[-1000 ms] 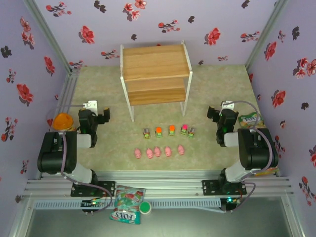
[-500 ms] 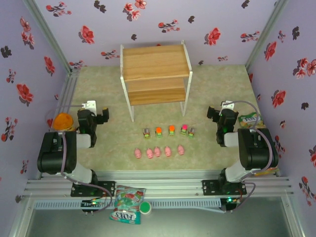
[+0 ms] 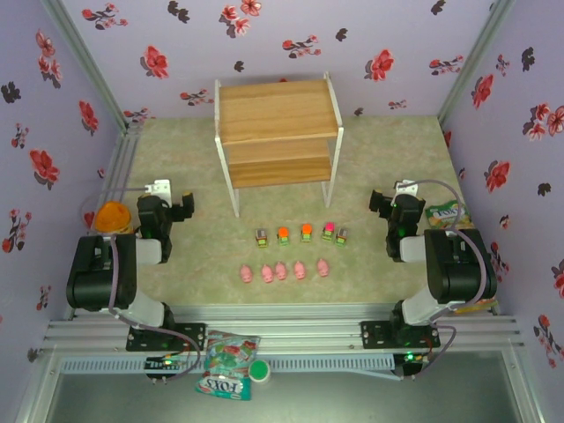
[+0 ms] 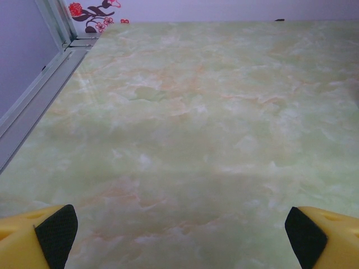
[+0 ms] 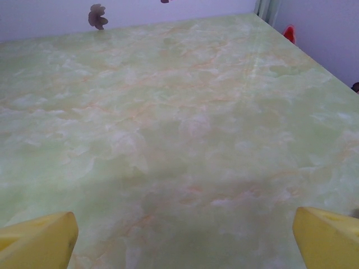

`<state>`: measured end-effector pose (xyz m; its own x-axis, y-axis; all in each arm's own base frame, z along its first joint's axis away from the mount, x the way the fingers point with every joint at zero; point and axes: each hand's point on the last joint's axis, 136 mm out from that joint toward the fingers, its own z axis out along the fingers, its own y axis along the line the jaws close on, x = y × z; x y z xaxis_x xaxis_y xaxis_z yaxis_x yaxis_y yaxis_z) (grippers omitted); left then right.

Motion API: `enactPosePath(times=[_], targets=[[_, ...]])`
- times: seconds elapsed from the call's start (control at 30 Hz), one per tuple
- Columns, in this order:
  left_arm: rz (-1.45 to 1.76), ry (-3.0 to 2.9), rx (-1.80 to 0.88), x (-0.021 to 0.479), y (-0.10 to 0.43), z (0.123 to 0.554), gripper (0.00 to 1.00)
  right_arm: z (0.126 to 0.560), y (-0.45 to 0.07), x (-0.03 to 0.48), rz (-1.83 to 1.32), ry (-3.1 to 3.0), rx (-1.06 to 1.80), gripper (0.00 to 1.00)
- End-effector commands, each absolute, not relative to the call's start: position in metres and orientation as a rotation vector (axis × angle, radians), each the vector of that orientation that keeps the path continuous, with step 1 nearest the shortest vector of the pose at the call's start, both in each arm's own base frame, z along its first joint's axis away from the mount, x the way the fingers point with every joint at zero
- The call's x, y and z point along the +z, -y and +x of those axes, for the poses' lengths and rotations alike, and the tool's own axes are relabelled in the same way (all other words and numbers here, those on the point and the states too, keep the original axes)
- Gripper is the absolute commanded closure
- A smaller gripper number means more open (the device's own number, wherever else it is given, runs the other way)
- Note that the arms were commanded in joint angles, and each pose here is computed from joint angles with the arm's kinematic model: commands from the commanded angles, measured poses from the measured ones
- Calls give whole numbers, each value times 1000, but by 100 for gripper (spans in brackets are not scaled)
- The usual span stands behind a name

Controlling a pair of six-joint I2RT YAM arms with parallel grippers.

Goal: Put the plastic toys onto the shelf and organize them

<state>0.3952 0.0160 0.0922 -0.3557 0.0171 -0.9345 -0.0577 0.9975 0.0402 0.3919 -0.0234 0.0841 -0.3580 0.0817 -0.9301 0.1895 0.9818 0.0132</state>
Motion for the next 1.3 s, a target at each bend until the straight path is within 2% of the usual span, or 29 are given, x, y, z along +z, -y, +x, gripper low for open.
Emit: enactPosePath(times=[0.0, 0.37, 0.57, 0.87, 1.07, 1.27], targets=[[-75, -1884, 92, 97, -23, 391, 0, 392, 20, 89, 197, -1904, -86, 1], [-29, -1757, 220, 136, -9, 358, 0, 379, 17, 107, 183, -1834, -150, 1], [38, -1694, 208, 167, 26, 338, 0, 369, 23, 135, 239, -1808, -307, 1], [63, -1646, 71, 195, 71, 304, 0, 332, 61, 170, 640, -1812, -563, 1], [118, -1789, -70, 200, 118, 294, 0, 280, 77, 193, 937, -1804, -646, 1], [144, -1839, -181, 197, 144, 278, 0, 271, 25, 200, 761, -1884, -530, 1]])
